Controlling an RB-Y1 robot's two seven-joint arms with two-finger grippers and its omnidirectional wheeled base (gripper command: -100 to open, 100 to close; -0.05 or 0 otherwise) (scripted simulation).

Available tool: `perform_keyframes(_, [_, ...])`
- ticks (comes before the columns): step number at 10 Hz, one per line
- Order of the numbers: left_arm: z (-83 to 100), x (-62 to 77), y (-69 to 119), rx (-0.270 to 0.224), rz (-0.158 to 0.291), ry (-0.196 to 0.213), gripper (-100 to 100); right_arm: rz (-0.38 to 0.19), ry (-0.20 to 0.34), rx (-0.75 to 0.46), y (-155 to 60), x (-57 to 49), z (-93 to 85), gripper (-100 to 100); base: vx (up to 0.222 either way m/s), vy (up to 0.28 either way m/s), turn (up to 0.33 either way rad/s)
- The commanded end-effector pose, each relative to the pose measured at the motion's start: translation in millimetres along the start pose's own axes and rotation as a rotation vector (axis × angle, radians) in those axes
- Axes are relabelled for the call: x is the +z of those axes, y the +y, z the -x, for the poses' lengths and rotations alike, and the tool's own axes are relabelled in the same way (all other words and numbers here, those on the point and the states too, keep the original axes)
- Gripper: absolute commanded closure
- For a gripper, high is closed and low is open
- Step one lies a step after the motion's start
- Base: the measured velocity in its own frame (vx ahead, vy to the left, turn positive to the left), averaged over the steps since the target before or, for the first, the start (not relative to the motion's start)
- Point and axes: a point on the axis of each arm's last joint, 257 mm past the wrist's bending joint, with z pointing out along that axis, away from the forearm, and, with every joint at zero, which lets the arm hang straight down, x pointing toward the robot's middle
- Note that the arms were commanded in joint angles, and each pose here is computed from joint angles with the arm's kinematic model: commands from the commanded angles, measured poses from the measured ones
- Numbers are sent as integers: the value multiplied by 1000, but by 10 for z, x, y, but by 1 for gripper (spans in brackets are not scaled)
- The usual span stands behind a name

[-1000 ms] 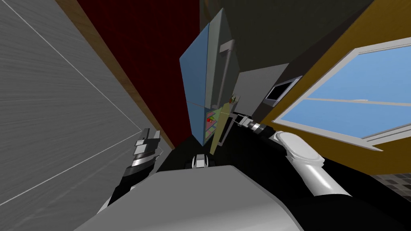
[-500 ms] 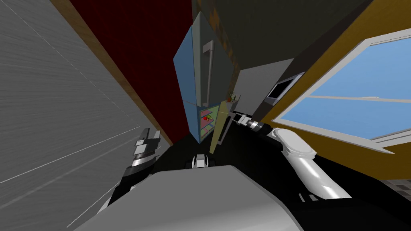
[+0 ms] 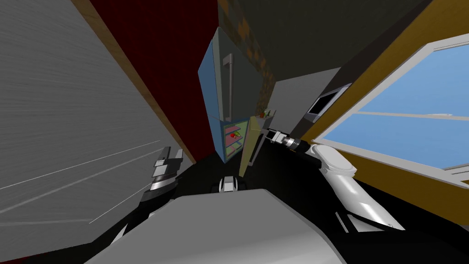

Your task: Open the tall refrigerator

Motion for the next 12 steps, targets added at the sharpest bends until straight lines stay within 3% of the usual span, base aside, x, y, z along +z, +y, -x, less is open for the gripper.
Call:
perform_keyframes(1, [0,0,-1,0,0,0,0,14,-15,3,-16,-20,-54,100,-38,-147,61])
perform_keyframes(11, [0,0,0,0,0,0,0,66,-121,-3,-100,-110,-111,100,-47,-173,86])
perform_keyframes(12, [0,0,0,0,0,0,0,73,-150,-12,-126,-129,-83,100,-61,-184,98])
